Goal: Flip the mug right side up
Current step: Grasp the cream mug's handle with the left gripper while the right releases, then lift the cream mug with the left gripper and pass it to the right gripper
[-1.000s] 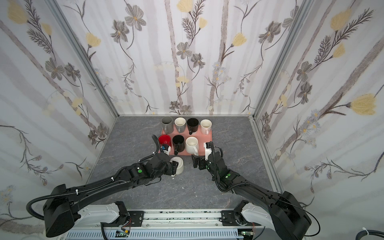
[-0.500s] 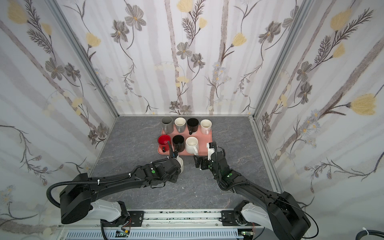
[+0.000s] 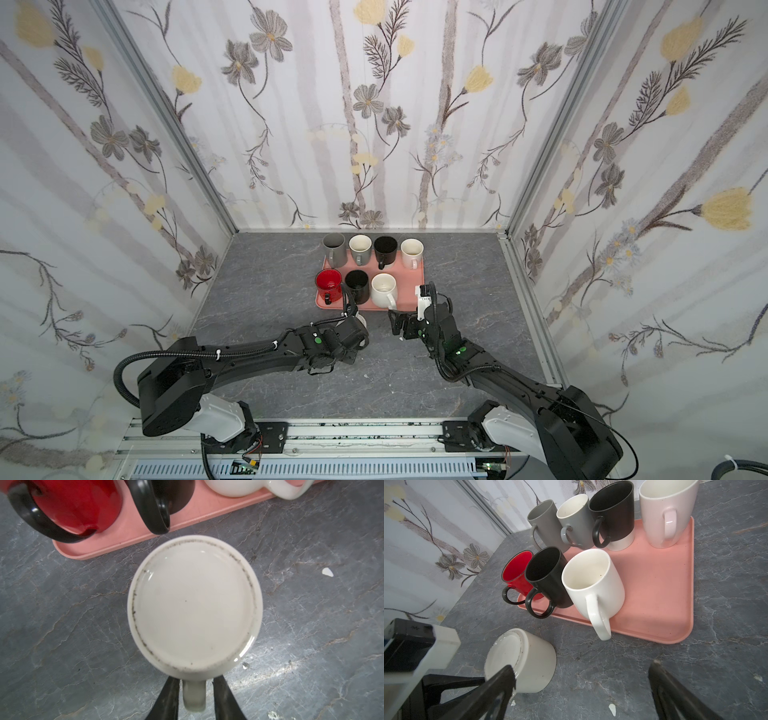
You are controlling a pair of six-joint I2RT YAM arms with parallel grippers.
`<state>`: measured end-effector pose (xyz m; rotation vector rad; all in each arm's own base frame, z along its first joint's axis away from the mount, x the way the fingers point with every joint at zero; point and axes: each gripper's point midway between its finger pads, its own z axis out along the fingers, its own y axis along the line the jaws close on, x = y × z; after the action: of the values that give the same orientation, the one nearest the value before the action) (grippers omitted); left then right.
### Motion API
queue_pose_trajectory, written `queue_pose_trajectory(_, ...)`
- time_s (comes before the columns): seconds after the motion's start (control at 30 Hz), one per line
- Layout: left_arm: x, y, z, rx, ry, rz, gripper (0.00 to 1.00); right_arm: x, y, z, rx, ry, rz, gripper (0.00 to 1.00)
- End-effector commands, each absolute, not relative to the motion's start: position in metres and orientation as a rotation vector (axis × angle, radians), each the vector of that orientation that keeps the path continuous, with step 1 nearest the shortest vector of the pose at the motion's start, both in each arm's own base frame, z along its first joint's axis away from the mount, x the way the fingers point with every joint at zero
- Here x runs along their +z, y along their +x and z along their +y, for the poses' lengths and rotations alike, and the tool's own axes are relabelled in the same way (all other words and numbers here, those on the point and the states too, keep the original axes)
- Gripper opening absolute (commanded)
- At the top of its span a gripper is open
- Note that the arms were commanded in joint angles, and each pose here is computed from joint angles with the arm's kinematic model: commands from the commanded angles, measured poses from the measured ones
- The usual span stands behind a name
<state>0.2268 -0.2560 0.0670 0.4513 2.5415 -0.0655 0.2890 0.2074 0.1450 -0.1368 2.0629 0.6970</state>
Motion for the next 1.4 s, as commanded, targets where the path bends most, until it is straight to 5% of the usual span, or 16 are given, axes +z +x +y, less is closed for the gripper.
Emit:
queue_pose_trajectory(0.0, 0.069, 0.236, -0.257, -0.031, 0.445, 2.505, 0.29, 0.153, 0.291, 0.208, 0.717, -0.129, 2.03, 1.0)
queue_pose_trajectory(0.83, 0.089, 0.236, -0.261, -0.176, 0.386, 2.402, 0.0, 0.166, 0.288, 0.208, 0.752, -0.133, 1.979, 1.0)
queue_pose_trajectory(1.37, 0.236, 0.271, -0.264, -0.757, 0.086, 1.966, 0.0, 0.25, 0.255, 0.231, 1.081, -0.253, 1.666, 0.96)
